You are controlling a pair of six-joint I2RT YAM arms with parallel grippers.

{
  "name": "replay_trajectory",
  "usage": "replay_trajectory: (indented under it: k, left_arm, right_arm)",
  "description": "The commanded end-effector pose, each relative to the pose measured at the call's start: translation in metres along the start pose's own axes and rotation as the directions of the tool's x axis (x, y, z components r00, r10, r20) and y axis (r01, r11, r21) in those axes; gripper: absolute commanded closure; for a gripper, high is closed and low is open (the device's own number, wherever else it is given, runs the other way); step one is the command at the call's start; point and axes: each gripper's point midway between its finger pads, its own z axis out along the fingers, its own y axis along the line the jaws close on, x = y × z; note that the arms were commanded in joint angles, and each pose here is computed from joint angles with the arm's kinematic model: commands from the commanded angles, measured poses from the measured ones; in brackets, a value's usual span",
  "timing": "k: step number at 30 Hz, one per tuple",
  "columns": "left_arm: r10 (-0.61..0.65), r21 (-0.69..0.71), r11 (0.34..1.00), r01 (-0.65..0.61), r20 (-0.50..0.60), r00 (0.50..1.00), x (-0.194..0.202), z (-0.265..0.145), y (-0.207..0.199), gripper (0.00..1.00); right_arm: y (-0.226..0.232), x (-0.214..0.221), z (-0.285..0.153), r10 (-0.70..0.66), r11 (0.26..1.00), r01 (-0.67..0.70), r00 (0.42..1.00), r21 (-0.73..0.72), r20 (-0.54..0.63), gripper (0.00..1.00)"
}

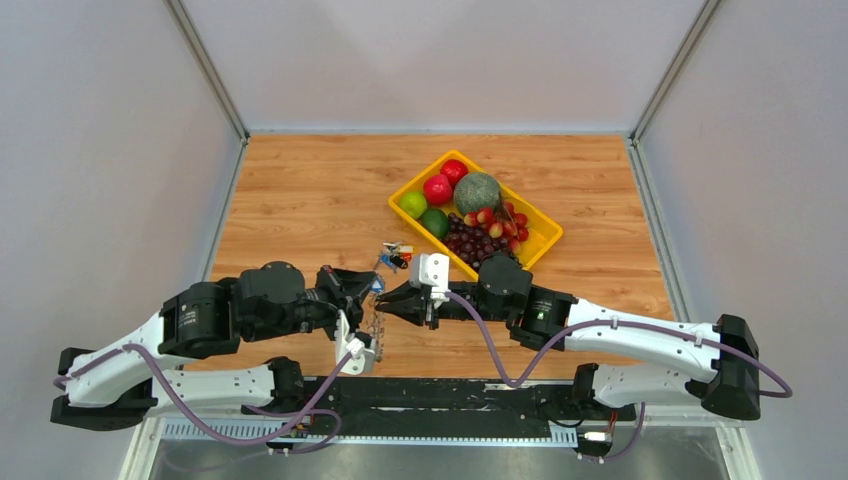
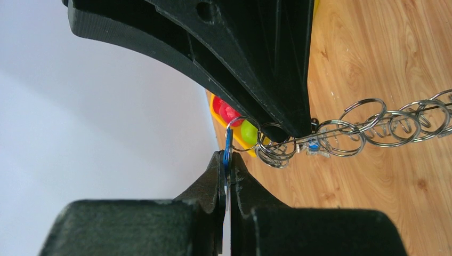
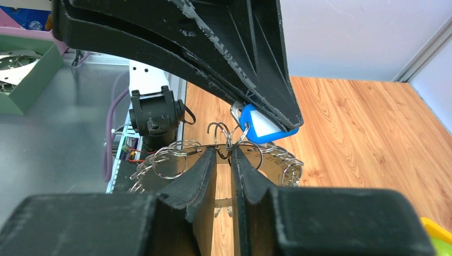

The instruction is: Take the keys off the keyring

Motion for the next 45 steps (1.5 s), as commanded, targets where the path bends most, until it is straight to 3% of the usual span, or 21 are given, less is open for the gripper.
replay_trajectory:
  k: [1,9,15,22,30,45]
  left_arm:
    - [0.003,-0.065,0.998,0.001,0.052,0.999,-0.011,-0.007,0.017,1.00]
    - [0.003,-0.070,0.998,0.002,0.068,0.998,-0.014,-0.008,0.019,1.00]
    - [-0.003,-0.075,0.997,0.008,0.066,0.998,-0.013,-0.009,0.019,1.00]
    - [-0.019,-0.099,0.995,0.025,0.056,0.998,-0.008,-0.012,0.017,1.00]
    - [-0.060,-0.093,0.993,0.066,0.067,0.996,-0.004,-0.009,0.002,1.00]
    - [-0.085,-0.054,0.995,0.088,0.054,0.995,-0.001,0.002,-0.013,1.00]
  right_arm:
    - [0.008,-0.039,-0.006,-0.024,0.999,0.030,0.992,-0.043,0.122,0.82]
    - [0.007,-0.044,-0.003,-0.009,0.999,0.015,0.990,-0.039,0.138,0.77]
    - [0.002,-0.040,0.002,0.010,1.000,-0.007,0.992,-0.018,0.125,1.00]
    - [-0.002,-0.033,-0.008,0.034,0.999,-0.037,0.992,0.024,0.121,1.00]
    - [-0.014,-0.056,-0.028,0.074,0.988,-0.105,0.965,0.110,0.251,1.00]
    - [-0.009,-0.076,-0.028,0.146,0.983,-0.174,0.939,0.066,0.311,1.00]
